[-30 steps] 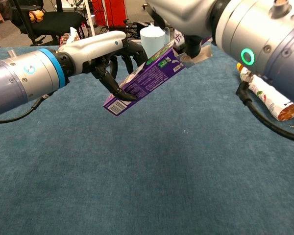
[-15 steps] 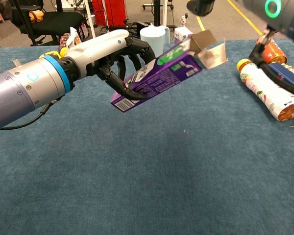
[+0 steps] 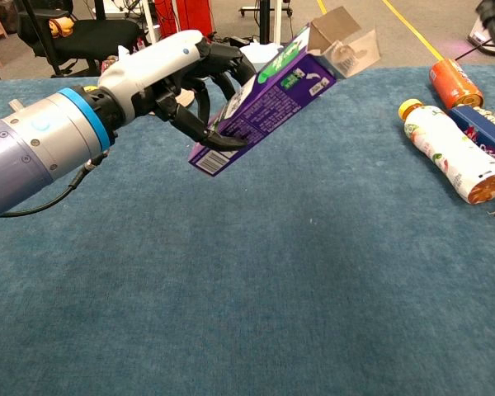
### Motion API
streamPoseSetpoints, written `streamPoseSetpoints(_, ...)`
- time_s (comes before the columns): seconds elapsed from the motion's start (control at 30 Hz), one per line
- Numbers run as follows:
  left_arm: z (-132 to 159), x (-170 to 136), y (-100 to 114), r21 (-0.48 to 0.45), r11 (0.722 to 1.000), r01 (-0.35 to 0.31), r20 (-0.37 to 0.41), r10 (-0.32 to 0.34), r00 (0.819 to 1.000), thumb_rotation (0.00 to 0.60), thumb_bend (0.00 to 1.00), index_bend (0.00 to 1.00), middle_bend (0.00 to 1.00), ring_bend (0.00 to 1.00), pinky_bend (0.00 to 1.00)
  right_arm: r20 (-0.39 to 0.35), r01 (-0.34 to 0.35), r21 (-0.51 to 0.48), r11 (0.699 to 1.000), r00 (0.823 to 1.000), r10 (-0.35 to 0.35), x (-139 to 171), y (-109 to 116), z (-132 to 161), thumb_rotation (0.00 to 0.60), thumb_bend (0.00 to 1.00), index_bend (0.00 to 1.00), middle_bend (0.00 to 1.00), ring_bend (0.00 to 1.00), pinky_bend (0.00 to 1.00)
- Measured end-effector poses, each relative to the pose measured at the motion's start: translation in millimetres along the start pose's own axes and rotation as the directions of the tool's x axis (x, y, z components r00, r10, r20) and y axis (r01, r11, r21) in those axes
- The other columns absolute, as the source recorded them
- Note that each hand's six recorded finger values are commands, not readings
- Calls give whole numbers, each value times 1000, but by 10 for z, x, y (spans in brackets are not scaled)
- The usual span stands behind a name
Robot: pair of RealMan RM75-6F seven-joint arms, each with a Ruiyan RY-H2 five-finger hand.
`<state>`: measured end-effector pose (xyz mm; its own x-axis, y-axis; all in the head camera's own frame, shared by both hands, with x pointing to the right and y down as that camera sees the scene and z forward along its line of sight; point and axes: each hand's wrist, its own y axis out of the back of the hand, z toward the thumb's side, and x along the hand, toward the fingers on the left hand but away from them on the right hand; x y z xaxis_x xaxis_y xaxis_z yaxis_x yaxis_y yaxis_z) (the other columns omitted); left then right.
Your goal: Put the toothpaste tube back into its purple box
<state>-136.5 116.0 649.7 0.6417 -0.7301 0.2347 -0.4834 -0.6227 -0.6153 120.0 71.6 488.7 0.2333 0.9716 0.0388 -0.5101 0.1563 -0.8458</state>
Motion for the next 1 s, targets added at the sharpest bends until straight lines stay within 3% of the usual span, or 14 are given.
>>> streamPoseSetpoints(0.27, -81, -35, 118, 153, 988, -17, 28, 13, 1000, 600, 229, 490, 368, 344, 589, 0, -48, -14, 999, 999, 48, -10, -287, -155, 600, 381, 303, 341, 421, 618)
streamPoseSetpoints(0.37, -164, -55, 187, 215, 977, -8, 5, 7, 1000, 600, 230, 491, 368, 345, 578, -19, -69, -51, 996, 997, 68, 13, -424, -182, 600, 339, 303, 324, 397, 581)
streamPoseSetpoints(0.53, -372, -88, 242, 318, 945, 74, -114, -39, 993, 600, 230, 490, 368, 344, 554, -57, -110, -147, 983, 993, 103, 72, -689, -234, 600, 291, 304, 312, 376, 553)
streamPoseSetpoints(0.7, -585, -116, 270, 382, 912, 152, -254, -54, 966, 600, 230, 490, 368, 345, 538, -93, -143, -224, 964, 988, 125, 175, -1021, -317, 600, 283, 303, 312, 370, 534)
streamPoseSetpoints(0.87, -662, -97, 164, 412, 888, 205, -321, -69, 944, 600, 229, 489, 368, 327, 516, -111, -177, -242, 954, 982, 154, 301, -1398, -445, 600, 282, 304, 312, 367, 530)
streamPoseSetpoints(1.0, -683, -70, 27, 408, 880, 242, -366, -86, 927, 600, 230, 374, 263, 242, 469, -113, -210, -264, 941, 976, 186, 392, -1619, -536, 600, 283, 303, 312, 367, 528)
